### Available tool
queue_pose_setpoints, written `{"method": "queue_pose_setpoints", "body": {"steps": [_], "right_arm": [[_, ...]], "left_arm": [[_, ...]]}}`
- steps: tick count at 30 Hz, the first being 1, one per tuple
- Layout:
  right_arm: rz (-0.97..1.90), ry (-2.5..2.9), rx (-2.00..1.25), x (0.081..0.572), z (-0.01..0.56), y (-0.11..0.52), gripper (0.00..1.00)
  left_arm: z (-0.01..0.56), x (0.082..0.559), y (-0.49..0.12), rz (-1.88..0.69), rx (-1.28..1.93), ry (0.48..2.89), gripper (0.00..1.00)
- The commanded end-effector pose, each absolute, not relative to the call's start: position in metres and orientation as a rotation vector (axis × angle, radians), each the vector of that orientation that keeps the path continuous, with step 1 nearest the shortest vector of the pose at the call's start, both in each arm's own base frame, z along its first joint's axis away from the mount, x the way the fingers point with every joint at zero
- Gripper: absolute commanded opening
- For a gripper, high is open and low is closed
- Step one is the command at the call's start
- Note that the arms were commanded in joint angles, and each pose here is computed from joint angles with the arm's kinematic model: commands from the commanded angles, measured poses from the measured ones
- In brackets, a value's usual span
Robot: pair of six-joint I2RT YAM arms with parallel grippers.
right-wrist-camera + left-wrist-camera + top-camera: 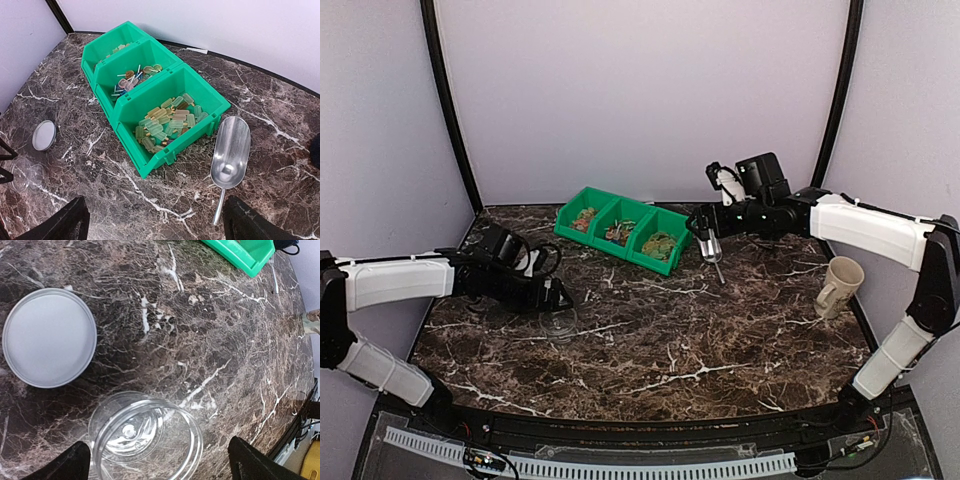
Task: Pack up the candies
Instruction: Move the packing bottle to the center of the board.
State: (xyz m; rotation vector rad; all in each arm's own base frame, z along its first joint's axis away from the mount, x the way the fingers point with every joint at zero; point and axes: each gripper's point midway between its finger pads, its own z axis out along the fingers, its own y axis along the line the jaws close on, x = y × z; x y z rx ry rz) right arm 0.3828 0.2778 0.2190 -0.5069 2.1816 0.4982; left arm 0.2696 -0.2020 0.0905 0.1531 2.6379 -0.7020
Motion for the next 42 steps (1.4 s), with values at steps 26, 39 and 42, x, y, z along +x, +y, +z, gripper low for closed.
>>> {"method": "queue_pose_setpoints", "body": {"steps": [26, 39, 42], "right_arm": [[0.454, 2.121, -0.485, 0.376, 0.242, 0.265, 0.98], [0.487, 2.123, -0.475, 0.379, 0.238, 0.271, 0.98], [0.495, 2.126, -0.476, 0.380, 0.238, 0.273, 0.98]], "left_arm": [[0.108, 0.230, -0.374, -1.066, 0.811, 2.589, 0.99], [0.135, 0.352, -0.308, -0.461, 0.570, 2.470, 0.99], [0.128, 0.373, -0.297, -0.450, 0.474, 2.486, 0.99]]}}
